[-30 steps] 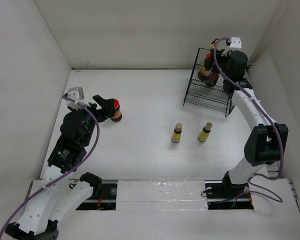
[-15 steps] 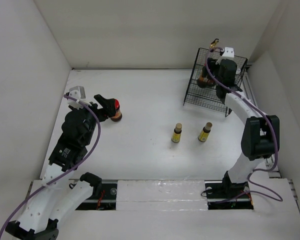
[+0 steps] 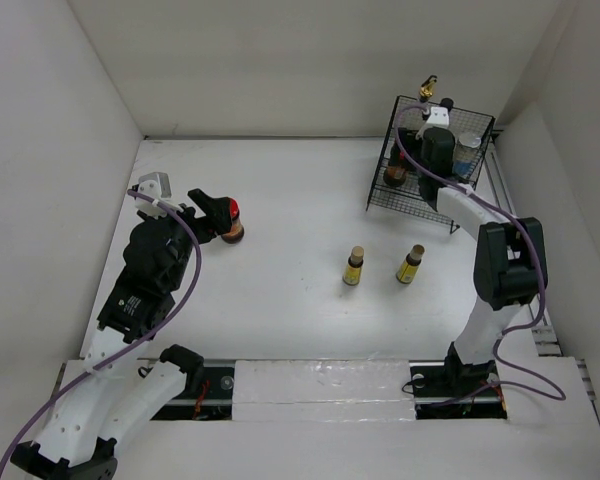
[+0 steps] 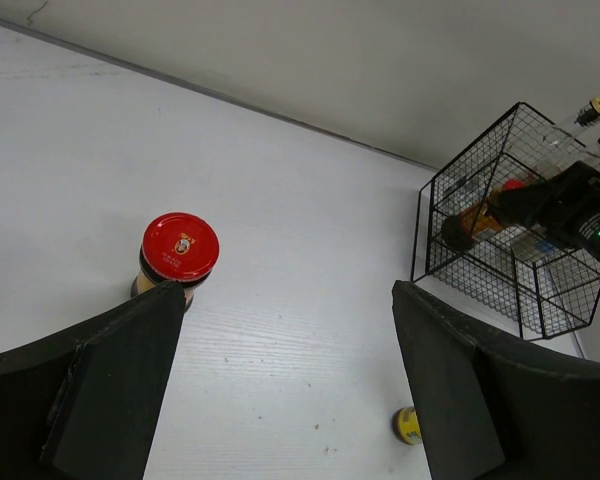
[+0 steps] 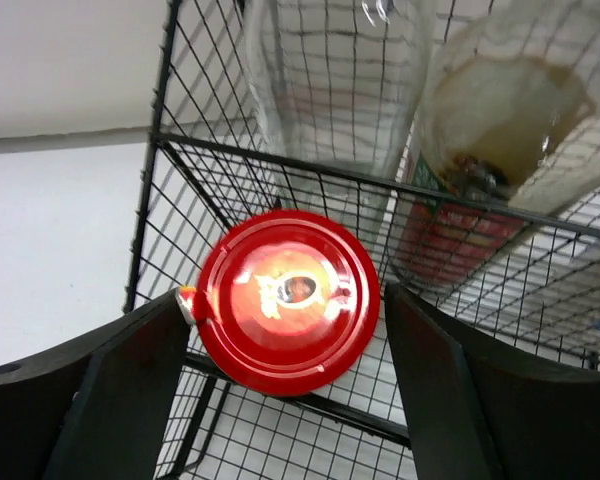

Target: Organize the condiment bottles

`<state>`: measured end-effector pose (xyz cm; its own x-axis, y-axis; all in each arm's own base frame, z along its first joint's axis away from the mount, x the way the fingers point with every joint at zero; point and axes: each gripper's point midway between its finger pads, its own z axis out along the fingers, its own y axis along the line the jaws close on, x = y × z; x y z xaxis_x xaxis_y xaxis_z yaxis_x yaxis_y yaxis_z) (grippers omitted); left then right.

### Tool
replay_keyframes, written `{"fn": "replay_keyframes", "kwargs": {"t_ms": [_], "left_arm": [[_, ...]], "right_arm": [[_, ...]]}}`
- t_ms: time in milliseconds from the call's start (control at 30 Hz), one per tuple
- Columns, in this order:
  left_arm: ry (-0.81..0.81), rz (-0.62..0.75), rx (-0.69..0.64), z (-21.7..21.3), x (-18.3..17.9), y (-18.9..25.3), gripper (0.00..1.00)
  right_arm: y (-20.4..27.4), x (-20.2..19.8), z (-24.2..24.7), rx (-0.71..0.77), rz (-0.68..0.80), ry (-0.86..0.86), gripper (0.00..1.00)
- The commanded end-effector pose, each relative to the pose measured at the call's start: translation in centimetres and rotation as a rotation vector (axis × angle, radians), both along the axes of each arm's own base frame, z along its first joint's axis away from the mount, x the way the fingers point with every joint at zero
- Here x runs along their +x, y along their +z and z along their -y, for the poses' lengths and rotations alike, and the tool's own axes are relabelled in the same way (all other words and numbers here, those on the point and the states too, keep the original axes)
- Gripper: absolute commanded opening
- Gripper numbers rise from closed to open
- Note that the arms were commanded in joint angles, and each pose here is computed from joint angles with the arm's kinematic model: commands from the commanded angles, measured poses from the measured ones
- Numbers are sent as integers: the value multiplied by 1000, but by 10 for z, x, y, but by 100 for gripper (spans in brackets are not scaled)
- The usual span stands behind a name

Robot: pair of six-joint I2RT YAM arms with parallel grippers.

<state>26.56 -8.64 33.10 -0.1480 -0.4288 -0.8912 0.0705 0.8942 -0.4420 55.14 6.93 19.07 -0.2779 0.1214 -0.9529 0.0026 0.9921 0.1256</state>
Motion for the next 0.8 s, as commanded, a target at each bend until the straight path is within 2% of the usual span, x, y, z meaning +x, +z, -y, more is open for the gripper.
{"fn": "replay_keyframes", "kwargs": {"t_ms": [0, 67, 167, 267, 333, 400, 467, 500, 533, 600, 633, 667, 767], "left_arm": [[-2, 59, -17, -1, 0, 19, 81], [-2, 59, -17, -1, 0, 19, 81], [-2, 59, -17, -1, 0, 19, 81], [10, 68, -20, -4, -1, 22, 81], [22, 67, -28, -5, -1, 22, 81], [33, 74, -40, -8, -3, 25, 81], [49, 66, -45, -10, -2, 23, 81], [58, 66, -44, -12, -2, 22, 81], [72, 58, -39, -14, -2, 20, 81], [88, 66, -53, -18, -4, 23, 82], [101, 75, -66, -20, -6, 26, 82], [101, 86, -72, -22, -8, 29, 82], [120, 97, -76, -26, -10, 31, 82]], "right_arm": [[72, 13, -4, 31, 175, -18, 83], [81, 9, -3, 33, 183, -18, 89], [121, -6, -1, 43, 243, -18, 89], [141, -24, -21, 45, 279, 57, 88], [150, -37, -54, 32, 297, 174, 62], [150, -57, -114, 61, 294, 385, 19], [132, -73, -162, 50, 259, 551, 12], [129, -95, -208, 59, 254, 693, 12], [119, -106, -231, 52, 239, 755, 18], [97, -120, -274, 15, 204, 848, 39], [89, -141, -308, 5, 191, 925, 68], [74, -146, -328, -20, 171, 965, 78], [60, -173, -376, -25, 161, 1066, 97]]}}
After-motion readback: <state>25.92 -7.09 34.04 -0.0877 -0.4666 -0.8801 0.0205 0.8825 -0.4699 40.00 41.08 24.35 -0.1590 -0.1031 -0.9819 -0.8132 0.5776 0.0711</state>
